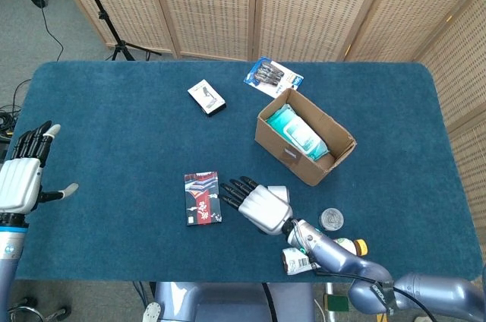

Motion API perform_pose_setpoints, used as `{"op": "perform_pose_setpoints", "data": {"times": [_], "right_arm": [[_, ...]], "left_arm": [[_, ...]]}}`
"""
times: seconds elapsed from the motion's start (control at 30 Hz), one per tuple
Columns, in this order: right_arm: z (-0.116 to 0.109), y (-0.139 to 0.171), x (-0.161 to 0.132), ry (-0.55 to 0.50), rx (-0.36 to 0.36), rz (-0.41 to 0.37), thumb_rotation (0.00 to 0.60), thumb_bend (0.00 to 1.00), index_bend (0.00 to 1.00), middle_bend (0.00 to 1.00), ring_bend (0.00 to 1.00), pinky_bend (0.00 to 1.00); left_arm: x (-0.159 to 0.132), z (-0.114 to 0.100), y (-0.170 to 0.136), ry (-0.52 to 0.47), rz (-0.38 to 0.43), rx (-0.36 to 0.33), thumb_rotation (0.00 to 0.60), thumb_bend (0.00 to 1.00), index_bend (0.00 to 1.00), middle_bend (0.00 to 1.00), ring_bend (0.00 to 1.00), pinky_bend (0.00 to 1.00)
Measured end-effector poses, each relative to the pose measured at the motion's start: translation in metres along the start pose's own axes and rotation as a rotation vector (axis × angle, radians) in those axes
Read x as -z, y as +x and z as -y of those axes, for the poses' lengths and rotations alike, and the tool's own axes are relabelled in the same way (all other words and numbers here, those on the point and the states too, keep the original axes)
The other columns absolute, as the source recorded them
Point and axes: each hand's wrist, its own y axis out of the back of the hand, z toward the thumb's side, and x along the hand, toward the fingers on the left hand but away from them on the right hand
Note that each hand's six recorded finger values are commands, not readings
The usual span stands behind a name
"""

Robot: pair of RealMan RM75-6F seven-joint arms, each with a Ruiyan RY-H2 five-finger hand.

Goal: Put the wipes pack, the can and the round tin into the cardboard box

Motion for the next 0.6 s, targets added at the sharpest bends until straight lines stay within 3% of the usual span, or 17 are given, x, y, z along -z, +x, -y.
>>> {"op": "perform_pose_setpoints", "data": {"times": [0.4,0.6], "right_arm": [[0.027,-0.023,0.039,0.026,-0.081,0.157,0.600,0.00,0.04,0.06,0.03,0.18],[0.044,-0.021,0.052,0.017,-0.118,0.198,0.600,0.00,0.13,0.19,0.17,0.22]], "left_arm": [[0.001,-0.001,0.000,-0.008,0.003,0.008,0.600,0.00,0.00,0.00,0.00,0.00],[0.001,-0.001,0.000,-0.012,0.004,0.011,0.600,0.00,0.00,0.00,0.00,0.00]]}}
